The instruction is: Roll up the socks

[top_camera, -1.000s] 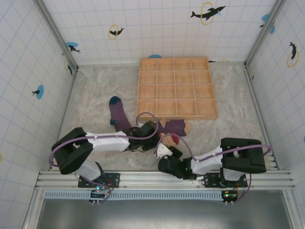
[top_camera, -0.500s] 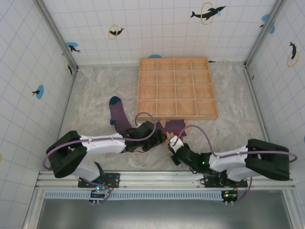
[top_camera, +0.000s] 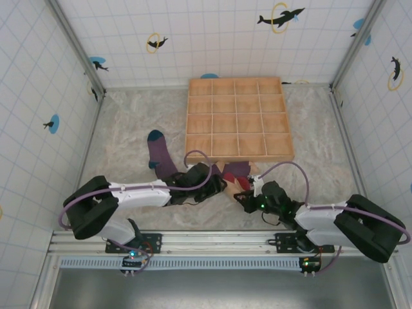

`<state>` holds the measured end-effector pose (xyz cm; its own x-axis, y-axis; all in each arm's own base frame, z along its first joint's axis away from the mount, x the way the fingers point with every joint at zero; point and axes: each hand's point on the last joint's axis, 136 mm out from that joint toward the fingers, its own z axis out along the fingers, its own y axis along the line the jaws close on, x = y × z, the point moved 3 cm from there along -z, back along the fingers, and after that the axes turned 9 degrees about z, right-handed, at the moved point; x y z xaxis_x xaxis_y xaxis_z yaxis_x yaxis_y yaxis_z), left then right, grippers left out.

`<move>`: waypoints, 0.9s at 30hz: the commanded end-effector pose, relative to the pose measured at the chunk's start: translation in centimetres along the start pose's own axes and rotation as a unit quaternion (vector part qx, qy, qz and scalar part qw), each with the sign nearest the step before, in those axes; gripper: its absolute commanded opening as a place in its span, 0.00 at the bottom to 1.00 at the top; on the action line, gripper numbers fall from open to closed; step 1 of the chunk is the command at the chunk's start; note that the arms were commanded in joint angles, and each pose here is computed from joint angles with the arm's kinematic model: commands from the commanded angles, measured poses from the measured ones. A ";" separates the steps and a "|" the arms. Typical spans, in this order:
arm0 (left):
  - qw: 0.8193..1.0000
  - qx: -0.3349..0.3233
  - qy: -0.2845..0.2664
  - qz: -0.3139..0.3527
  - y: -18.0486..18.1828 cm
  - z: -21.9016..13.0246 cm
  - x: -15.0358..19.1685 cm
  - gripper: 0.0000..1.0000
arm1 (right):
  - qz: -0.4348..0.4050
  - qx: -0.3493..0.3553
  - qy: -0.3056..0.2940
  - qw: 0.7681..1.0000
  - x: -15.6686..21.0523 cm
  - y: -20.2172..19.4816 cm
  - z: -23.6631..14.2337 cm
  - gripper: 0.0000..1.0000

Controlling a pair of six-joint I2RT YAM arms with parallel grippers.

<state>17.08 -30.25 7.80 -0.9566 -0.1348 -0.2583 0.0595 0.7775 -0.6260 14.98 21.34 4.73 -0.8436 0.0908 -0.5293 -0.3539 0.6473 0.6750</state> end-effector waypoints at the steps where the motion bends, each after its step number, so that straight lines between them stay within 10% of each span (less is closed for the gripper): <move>1: 1.000 0.011 0.002 0.028 -1.5 0.7 -0.1 0.74 | 0.117 0.070 0.127 0.982 7.2 -5.3 -2.2 0.00; 27: 0.999 0.020 0.022 0.037 -3.0 6.5 0.4 0.38 | 0.325 0.164 0.129 0.922 9.3 -9.6 -4.6 0.00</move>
<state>18.69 -36.20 5.88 -0.9538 -0.0687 -0.2924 0.1456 0.7456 -0.6503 16.38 18.67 4.19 -0.9314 0.3369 -0.1375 0.0700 0.5368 0.8408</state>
